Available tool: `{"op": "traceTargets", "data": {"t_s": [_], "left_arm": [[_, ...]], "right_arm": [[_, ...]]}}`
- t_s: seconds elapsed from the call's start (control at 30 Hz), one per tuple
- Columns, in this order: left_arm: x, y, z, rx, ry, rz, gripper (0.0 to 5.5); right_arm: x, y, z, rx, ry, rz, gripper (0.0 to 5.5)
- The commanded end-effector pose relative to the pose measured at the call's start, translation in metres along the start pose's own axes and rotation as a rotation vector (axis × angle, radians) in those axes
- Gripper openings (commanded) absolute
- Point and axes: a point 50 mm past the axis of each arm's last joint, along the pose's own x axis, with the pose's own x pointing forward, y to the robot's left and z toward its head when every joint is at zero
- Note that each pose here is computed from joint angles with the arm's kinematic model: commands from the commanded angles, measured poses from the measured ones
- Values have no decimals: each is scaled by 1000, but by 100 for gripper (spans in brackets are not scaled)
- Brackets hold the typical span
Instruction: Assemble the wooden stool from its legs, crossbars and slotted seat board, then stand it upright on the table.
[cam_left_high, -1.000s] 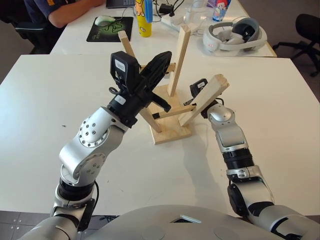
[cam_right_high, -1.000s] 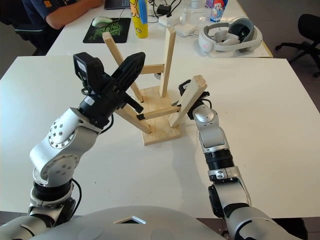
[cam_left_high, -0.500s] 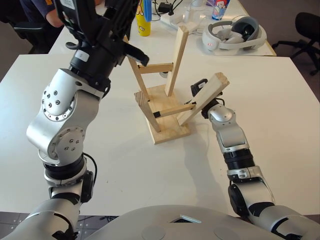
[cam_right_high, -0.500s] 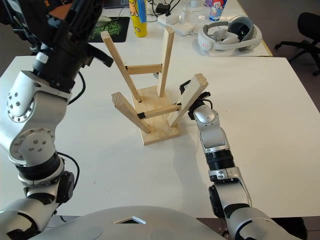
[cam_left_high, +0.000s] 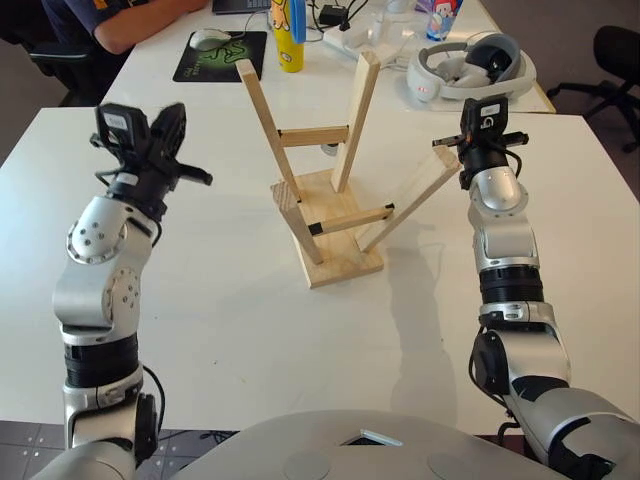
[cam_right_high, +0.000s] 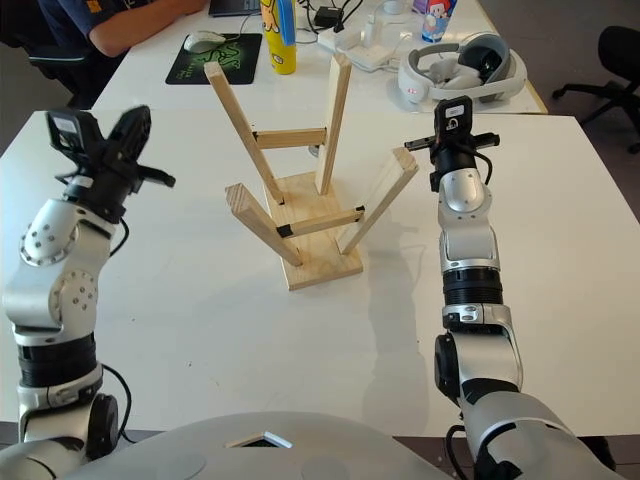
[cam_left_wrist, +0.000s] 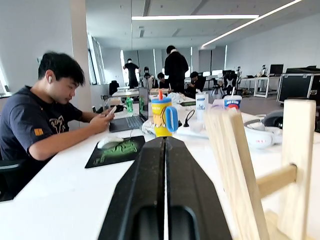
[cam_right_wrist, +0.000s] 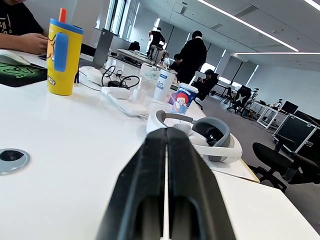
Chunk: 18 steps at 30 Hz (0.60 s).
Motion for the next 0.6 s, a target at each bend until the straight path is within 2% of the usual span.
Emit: {"op": "traceTargets", "data": {"t_s": [0.03, 0.13, 0.23, 0.3, 0.4, 0.5, 0.6], "left_arm": [[59, 14, 52, 2, -156, -84, 2], [104, 21, 90, -14, -236, -118, 2], [136, 25, 120, -46, -277, -101, 2], [149, 24, 139, -85, -311, -77, 2], [156, 23, 149, -117, -340, -36, 2], [163, 18, 122, -203, -264, -24, 2], [161, -12, 18, -174, 118, -117, 2]], "right_arm": [[-5, 12, -4, 26, 8, 38, 0], [-10, 19, -8, 35, 18, 56, 0], [-12, 23, -9, 42, 23, 61, 0], [-13, 26, -9, 48, 25, 65, 0], [-14, 28, -9, 52, 26, 71, 0], [-16, 29, -9, 54, 30, 79, 0], [-16, 30, -9, 53, 36, 86, 0]]}}
